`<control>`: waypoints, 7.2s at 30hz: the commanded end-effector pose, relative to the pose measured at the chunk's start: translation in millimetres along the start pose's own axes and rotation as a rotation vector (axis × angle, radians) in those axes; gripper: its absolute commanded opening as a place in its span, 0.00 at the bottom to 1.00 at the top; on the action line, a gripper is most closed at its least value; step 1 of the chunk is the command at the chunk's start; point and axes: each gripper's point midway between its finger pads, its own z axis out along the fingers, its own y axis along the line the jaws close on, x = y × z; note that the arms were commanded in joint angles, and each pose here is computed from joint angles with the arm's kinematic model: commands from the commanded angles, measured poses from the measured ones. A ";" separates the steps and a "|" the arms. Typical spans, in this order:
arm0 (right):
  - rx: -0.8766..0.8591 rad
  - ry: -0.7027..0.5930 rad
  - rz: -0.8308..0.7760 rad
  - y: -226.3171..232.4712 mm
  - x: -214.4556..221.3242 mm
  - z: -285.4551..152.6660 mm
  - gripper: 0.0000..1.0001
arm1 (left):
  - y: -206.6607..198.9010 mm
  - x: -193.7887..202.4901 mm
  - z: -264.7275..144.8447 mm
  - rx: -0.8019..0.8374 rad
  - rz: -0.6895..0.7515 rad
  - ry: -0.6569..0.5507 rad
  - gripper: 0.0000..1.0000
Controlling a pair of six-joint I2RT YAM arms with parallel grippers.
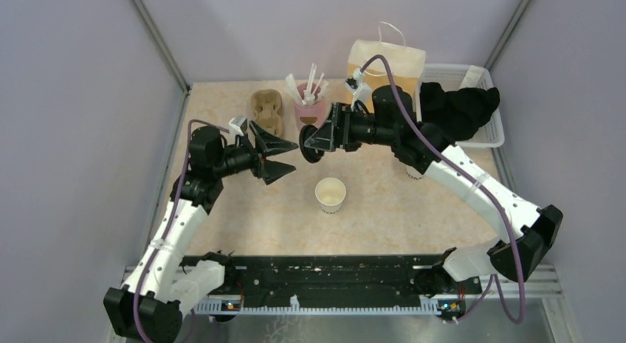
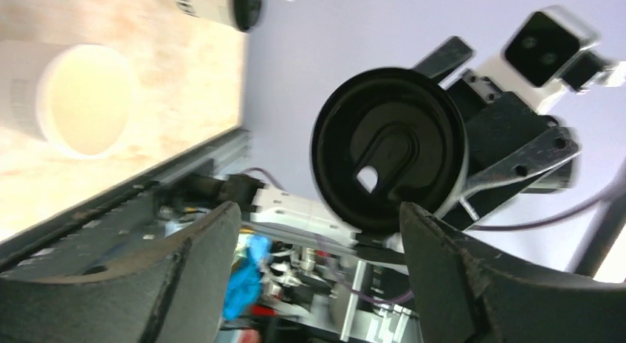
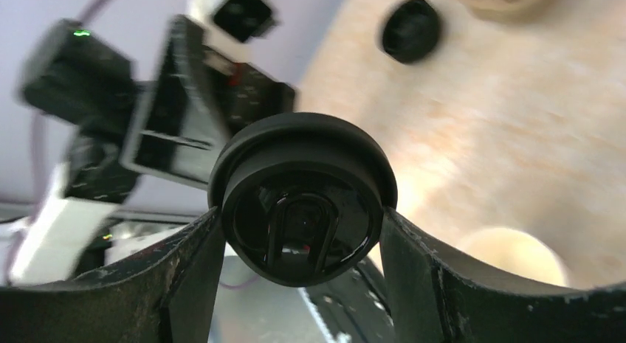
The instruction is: Pack the takeout coffee
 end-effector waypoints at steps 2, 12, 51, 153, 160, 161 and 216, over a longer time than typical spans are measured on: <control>0.475 0.223 -0.194 -72.6 42.9 -58.4 0.63 | 54.4 -13.2 -19.6 -0.243 0.180 -0.161 0.90; 0.795 0.566 -0.408 -133.6 98.5 -39.9 0.69 | 112.2 -27.8 -20.3 -0.426 0.304 -0.134 0.97; 0.783 0.677 -0.457 -158.0 132.3 12.6 0.72 | 135.5 -21.0 -19.3 -0.473 0.299 -0.049 0.98; 0.279 0.370 0.330 -219.2 134.9 -27.5 0.32 | 204.5 -12.1 73.3 -0.496 0.237 0.284 0.41; 0.342 0.374 0.370 -245.9 162.6 -29.9 0.29 | 228.6 -1.3 66.5 -0.568 0.238 0.289 0.39; 0.357 0.371 0.374 -252.1 167.7 -31.3 0.29 | 234.3 1.1 64.2 -0.583 0.234 0.291 0.38; 0.001 0.512 0.384 -183.0 174.4 -15.6 0.78 | 205.9 -2.1 74.9 -0.531 0.289 0.264 0.58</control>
